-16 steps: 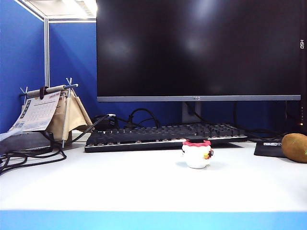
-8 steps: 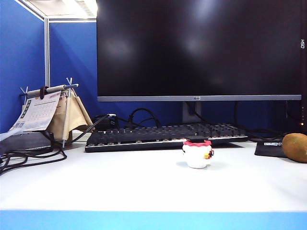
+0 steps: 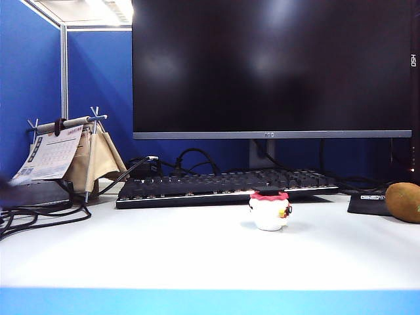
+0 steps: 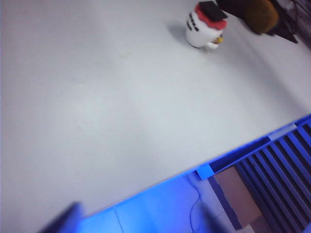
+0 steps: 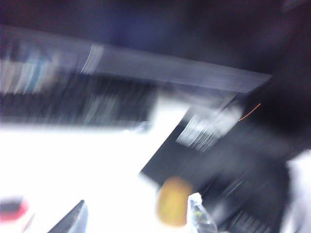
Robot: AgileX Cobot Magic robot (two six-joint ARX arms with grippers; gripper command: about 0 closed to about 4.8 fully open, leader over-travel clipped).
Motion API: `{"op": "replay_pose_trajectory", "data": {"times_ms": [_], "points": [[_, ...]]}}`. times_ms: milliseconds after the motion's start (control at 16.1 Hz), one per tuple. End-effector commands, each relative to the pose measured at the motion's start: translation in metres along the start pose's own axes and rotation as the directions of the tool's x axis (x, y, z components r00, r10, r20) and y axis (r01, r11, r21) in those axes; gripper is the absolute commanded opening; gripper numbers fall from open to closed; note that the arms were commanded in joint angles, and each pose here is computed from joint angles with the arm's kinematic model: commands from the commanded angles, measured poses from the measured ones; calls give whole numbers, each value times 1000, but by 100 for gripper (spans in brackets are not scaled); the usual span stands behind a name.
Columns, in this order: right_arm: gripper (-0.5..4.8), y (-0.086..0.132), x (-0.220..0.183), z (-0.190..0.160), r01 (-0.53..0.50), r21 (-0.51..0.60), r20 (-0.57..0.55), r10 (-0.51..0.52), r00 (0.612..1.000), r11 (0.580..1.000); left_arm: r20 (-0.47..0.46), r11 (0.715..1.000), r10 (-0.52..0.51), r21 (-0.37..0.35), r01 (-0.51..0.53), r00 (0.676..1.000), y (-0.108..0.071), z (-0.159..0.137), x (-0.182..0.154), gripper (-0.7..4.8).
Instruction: Place the kiwi on top of the doll with a flat head.
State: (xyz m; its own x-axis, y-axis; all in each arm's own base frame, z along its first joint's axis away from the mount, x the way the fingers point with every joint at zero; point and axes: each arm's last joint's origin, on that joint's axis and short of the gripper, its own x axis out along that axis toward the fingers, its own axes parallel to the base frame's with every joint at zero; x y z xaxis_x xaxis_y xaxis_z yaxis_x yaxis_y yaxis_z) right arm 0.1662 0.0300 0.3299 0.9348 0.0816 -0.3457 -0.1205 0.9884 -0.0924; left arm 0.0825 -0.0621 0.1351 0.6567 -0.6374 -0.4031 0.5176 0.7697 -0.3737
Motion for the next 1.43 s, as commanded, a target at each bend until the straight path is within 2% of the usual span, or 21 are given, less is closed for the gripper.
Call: {"op": "replay_pose_trajectory", "data": {"times_ms": [62,186,248,310,434,497,683,807,1055,1241,1428], "points": [[346,-19,65,43,-77,51,-368,91,925,996,-30,999,-50,-2,50,998,-1,-2,0,352],[409,-34,104,53,-43,62,-482,68,873,997,-41,996,-86,1,86,995,-2,-2,0,353],[463,-36,131,51,-46,69,-548,77,833,997,-46,995,-100,0,101,994,-3,-2,0,355],[479,-40,150,44,-53,60,-596,78,799,997,-55,992,-129,-2,129,990,-4,-2,0,355],[479,-40,178,27,-66,60,-664,89,742,996,-69,986,-168,-8,168,983,-5,-2,-1,355],[479,-39,198,9,-64,61,-713,88,695,996,-73,984,-176,-12,175,982,-5,-2,-1,355],[479,-41,223,-16,-41,-8,-781,20,625,999,-72,985,-174,-11,174,982,-5,-2,-1,355],[479,-46,229,-26,-26,-12,-808,6,588,1000,-74,985,-175,-11,175,982,-5,-2,-1,355],[479,-57,233,-33,-2,9,-817,8,576,1000,-74,985,-175,-12,174,982,-5,-2,-1,355],[479,-54,236,-35,-46,80,-807,92,583,996,-74,985,-174,-12,174,982,-5,-2,-1,355],[479,-51,237,-37,-60,101,-806,117,580,993,-75,985,-175,-12,174,982,-5,-2,-1,355]]}}
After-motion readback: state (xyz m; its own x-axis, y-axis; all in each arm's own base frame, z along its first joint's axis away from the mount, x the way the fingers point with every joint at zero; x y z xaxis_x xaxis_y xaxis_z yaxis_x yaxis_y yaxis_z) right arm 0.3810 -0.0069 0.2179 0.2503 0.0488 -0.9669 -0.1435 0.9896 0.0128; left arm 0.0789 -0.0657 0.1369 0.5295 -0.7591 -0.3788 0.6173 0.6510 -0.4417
